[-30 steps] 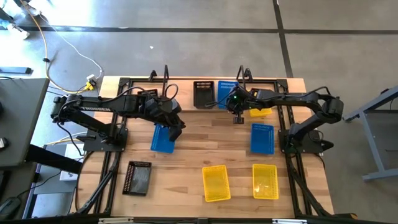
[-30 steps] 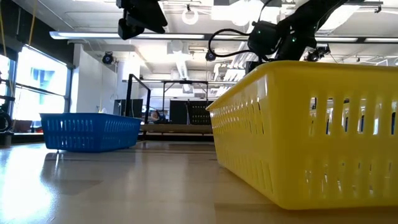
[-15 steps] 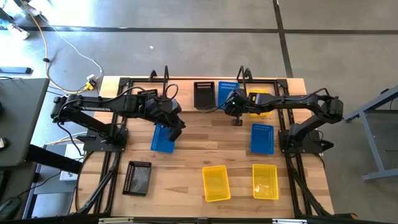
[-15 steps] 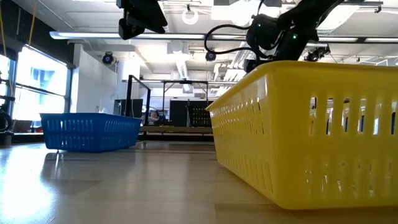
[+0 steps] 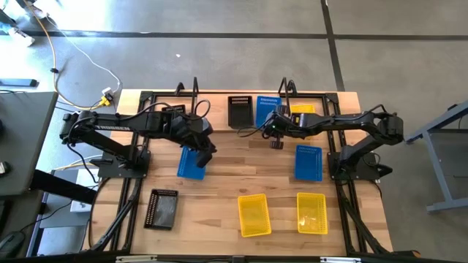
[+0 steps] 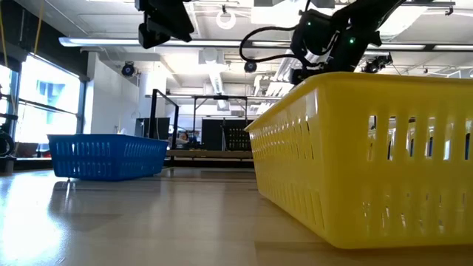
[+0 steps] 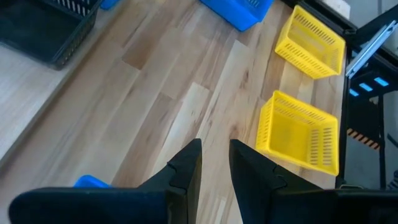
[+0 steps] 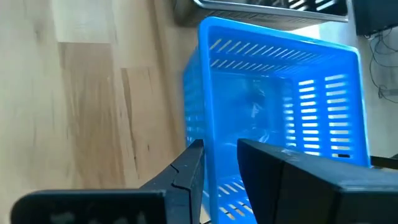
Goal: Stack baskets on shelf by color
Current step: Put the bottom left yellow bin on the shelf
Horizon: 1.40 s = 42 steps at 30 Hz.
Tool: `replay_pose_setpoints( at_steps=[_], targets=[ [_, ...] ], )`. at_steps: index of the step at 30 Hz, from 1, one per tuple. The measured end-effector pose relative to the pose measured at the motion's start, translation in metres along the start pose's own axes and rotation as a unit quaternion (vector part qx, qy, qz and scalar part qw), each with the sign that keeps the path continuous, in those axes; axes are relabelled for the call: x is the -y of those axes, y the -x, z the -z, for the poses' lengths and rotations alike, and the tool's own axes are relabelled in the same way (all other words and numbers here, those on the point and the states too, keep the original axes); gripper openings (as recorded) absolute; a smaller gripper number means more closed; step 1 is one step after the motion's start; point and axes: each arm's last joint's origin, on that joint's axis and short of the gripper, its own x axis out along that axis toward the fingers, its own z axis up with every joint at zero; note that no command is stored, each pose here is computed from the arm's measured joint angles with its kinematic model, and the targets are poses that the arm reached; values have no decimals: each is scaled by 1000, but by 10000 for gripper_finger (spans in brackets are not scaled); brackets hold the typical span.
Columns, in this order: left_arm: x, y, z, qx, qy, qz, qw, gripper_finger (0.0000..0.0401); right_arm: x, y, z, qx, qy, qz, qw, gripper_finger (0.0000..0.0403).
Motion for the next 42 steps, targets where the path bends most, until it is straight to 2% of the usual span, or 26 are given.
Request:
replay_pose_setpoints(
  at_steps=[5, 15, 21, 24, 29, 33, 38, 42],
  targets=[
    [-1, 0, 2, -8, -3, -4, 1000, 74, 2, 7, -1, 11, -5, 1, 1000, 83],
    [-1, 0, 2, -10, -18, 1, 1000, 74, 6, 26, 1, 35, -50, -5, 998, 83],
    [3, 0, 1, -25, -24, 56, 998, 74, 0, 39, -1, 54, -82, -19, 995, 83],
    [9, -5, 2, -34, -29, 81, 996, 74, -9, 52, -4, 79, -97, -34, 992, 83],
    [28, -17, 5, -27, -46, 111, 992, 74, -23, 73, -9, 110, -154, -60, 980, 83],
    [47, -32, 11, -25, -80, 136, 987, 74, -31, 96, -24, 146, -176, -83, 970, 83],
    [67, -53, 20, -33, -101, 158, 982, 74, -32, 125, -39, 177, -205, -69, 960, 83],
    [79, -69, 29, -48, -105, 164, 980, 74, -30, 144, -45, 184, -202, -69, 960, 83]
  ],
)
